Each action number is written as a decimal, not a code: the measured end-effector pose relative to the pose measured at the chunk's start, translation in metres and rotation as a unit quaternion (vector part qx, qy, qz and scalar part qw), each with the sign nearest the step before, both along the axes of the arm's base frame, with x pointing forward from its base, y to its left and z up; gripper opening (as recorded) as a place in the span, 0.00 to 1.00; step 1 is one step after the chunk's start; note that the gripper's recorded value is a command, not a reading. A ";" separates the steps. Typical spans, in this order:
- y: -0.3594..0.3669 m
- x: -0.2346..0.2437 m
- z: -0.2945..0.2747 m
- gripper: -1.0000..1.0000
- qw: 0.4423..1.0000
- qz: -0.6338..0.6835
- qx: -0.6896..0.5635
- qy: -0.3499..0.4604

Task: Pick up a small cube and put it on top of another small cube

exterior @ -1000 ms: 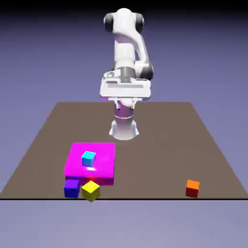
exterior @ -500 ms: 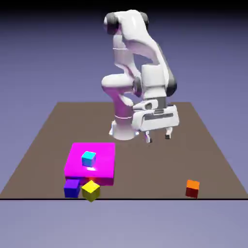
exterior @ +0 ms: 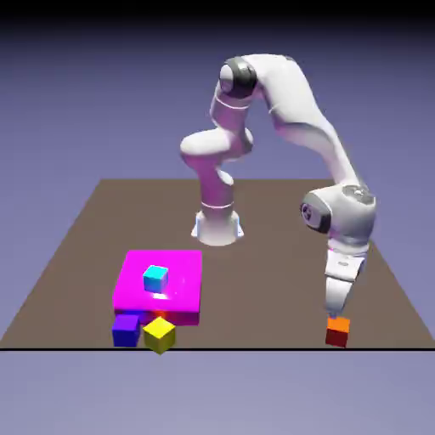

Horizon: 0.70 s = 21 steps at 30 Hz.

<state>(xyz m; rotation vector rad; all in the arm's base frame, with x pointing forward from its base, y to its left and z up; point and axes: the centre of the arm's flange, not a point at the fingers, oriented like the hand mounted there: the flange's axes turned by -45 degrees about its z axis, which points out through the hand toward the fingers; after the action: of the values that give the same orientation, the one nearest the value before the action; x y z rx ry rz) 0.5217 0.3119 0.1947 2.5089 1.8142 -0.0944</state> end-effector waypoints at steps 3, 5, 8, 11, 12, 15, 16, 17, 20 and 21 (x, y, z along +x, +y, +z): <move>-0.001 0.000 -0.035 0.50 1.000 0.000 0.000 0.000; -0.004 -0.001 -0.070 0.00 1.000 0.000 0.000 0.000; -0.002 0.000 -0.052 0.00 1.000 0.000 0.000 0.000; 0.000 0.000 0.000 0.00 1.000 0.000 0.000 0.001; -0.038 0.017 0.004 0.00 0.999 -0.052 -0.003 0.000; -0.158 0.051 0.018 0.00 0.978 -0.207 -0.009 -0.001; -0.198 0.057 0.023 0.00 0.966 -0.258 -0.010 -0.001; -0.239 0.059 0.028 0.00 0.951 -0.309 -0.010 -0.001; -0.359 0.050 0.044 0.00 0.890 -0.456 -0.006 -0.001; -0.398 0.042 0.049 0.00 0.864 -0.503 -0.004 0.000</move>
<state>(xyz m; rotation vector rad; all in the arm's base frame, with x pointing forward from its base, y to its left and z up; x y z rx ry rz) 0.5635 -0.0861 0.2438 3.1100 0.3097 -0.1233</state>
